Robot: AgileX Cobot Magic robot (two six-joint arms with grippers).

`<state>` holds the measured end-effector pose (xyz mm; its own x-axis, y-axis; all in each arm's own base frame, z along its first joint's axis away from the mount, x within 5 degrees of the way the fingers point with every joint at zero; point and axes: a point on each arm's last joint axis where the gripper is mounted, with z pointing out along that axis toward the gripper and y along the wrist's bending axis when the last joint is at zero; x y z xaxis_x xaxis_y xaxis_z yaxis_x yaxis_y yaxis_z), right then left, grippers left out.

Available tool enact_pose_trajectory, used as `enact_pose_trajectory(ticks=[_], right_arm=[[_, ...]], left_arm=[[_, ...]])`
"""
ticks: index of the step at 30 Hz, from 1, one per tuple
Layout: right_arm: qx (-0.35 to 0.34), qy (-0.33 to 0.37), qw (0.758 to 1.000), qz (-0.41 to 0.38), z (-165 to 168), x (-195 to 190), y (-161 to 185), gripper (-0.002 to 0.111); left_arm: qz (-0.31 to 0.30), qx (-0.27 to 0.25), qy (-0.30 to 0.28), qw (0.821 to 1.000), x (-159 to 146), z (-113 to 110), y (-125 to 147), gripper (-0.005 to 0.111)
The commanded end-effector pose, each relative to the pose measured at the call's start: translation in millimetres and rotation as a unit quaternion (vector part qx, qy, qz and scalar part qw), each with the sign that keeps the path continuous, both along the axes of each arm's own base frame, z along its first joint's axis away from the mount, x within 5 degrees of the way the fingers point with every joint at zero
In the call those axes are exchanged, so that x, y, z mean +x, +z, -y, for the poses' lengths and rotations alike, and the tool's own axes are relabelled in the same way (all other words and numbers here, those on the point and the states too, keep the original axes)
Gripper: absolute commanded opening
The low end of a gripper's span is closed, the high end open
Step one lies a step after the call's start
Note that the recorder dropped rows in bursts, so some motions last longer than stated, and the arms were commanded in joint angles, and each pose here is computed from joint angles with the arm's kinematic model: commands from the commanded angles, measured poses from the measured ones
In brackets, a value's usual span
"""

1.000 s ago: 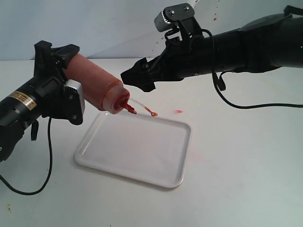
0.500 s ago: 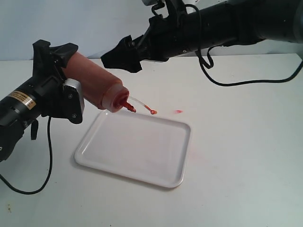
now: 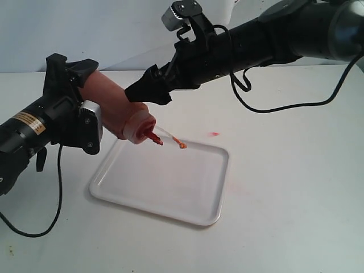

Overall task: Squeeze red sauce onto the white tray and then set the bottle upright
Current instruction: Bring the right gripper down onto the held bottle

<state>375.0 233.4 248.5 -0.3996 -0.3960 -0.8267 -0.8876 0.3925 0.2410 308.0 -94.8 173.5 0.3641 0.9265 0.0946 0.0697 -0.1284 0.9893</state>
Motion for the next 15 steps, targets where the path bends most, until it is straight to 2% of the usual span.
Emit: enact_pose_trajectory(ticks=[1,4,15], right_arm=[[0.014,0.041,0.999,0.01,-3.5,-4.3,1.4,0.101],[0.015,0.073,0.997,0.007,-4.4,-9.5,1.5,0.101],[0.003,0.09,0.996,0.007,-6.2,-13.3,-0.5,0.101]], left_arm=[[0.037,-0.036,-0.002,0.999,1.7,2.8,13.7,0.0],[0.037,-0.027,-0.018,0.999,0.7,5.3,13.2,0.0],[0.038,-0.02,-0.033,0.999,-0.4,7.7,12.9,0.0]])
